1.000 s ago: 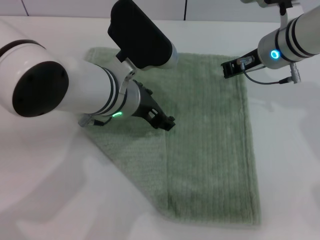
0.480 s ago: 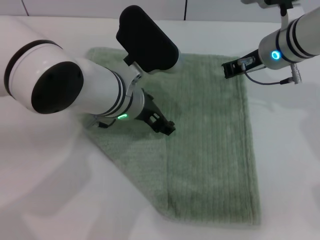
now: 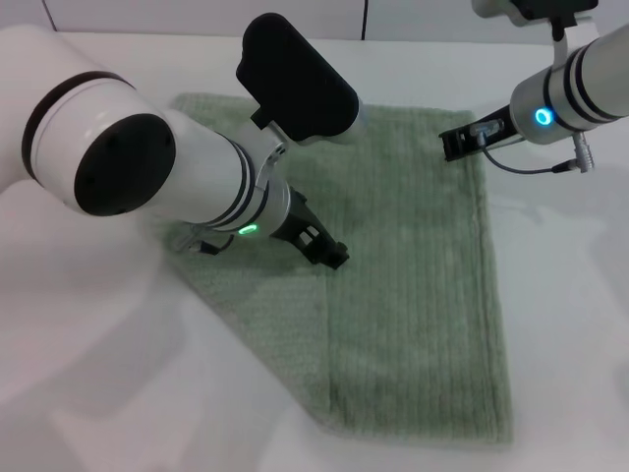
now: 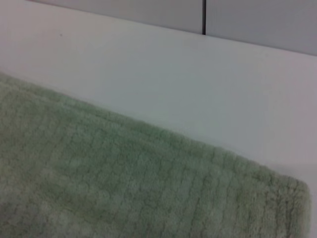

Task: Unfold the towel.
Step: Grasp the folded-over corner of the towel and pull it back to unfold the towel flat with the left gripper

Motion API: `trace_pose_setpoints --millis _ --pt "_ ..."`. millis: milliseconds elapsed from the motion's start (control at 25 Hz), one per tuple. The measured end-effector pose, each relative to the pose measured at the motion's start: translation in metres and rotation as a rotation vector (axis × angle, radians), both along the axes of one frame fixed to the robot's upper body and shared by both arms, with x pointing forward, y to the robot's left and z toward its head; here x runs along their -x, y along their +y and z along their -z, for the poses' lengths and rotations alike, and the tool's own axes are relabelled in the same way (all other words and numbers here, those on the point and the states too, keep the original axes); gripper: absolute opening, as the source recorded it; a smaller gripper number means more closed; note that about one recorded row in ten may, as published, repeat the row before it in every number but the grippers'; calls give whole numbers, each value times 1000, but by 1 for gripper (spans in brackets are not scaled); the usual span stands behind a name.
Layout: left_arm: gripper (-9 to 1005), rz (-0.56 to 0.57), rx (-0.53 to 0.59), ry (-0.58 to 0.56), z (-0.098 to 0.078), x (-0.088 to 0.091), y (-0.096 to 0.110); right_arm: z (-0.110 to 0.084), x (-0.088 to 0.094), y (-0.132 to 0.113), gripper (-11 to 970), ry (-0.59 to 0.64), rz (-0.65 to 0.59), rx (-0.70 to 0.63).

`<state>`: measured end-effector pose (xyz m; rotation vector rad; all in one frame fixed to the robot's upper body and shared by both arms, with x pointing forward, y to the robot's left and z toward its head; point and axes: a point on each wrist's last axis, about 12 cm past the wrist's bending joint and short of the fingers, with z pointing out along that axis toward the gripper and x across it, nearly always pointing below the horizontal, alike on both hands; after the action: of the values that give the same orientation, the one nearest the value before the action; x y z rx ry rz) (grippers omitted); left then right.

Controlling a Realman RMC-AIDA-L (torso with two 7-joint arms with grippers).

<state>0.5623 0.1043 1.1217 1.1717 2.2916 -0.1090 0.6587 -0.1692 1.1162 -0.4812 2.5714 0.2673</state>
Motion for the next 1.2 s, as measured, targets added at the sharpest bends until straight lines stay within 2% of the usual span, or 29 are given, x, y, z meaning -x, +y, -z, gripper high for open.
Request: trace_pose_setpoints --millis 280,600,1200 --pt "770 -14 -31 40 -2 -4 -1 3 2 2 4 4 -12 8" --pt "384 -11 -32 43 -5 -3 -3 3 2 4 5 2 -17 5" --pt "18 -14 -39 42 -9 -5 -1 6 3 3 6 8 -12 6"
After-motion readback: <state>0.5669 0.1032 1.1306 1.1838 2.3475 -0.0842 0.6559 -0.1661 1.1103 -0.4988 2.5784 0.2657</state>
